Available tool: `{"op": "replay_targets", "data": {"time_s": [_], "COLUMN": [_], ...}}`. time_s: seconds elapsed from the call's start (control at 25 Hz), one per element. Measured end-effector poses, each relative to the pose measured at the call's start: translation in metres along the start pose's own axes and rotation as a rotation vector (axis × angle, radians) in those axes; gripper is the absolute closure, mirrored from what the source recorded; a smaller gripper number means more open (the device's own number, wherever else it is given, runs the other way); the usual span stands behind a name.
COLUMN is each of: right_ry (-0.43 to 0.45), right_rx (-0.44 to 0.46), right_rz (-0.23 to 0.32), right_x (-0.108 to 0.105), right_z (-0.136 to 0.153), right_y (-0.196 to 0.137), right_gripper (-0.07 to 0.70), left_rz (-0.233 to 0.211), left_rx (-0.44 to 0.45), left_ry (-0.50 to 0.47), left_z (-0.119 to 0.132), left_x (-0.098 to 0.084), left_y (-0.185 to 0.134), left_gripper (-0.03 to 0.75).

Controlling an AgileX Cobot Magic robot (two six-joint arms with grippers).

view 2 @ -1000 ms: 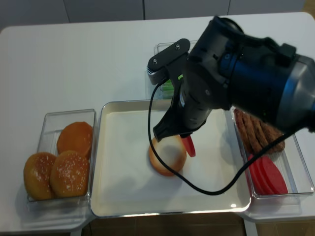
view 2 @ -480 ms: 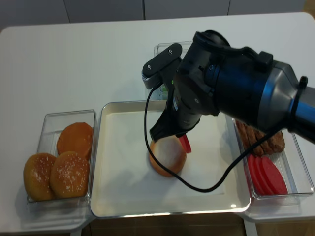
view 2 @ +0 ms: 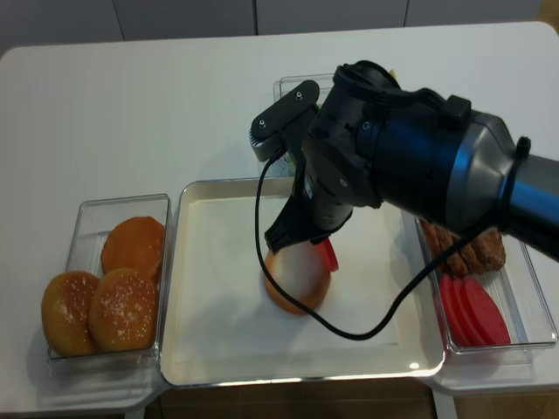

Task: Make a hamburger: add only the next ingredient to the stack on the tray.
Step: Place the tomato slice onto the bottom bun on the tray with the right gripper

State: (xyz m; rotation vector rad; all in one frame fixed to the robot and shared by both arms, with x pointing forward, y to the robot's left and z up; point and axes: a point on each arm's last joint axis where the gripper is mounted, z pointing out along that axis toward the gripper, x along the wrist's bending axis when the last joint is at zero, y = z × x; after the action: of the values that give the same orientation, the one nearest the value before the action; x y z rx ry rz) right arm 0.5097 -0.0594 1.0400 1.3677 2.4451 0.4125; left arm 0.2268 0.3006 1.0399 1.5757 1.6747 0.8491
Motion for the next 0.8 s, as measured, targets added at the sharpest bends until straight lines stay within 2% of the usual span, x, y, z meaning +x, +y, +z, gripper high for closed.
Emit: {"op": "replay_targets", "data": {"time_s": [0.4, 0.8], "right_ry": [0.01, 0.063], "right_rx": [-0.005, 0.016], "right_rz": [0.003, 0.044], "right_x": [0.0019, 0.0068], "right_z": [0.0037, 0.0034], "right_y": [0.0014, -0.0002], "right_gripper": [0.568, 0.356], "left_rz": [0.0, 0.0], "left_rx": [0.0, 0.0], "left_ry": [0.0, 0.0], "left_z": [0.0, 0.0], "left_x": [0.0, 0.0], "left_y": [0.0, 0.0], "left_gripper": [0.425, 0.425]}}
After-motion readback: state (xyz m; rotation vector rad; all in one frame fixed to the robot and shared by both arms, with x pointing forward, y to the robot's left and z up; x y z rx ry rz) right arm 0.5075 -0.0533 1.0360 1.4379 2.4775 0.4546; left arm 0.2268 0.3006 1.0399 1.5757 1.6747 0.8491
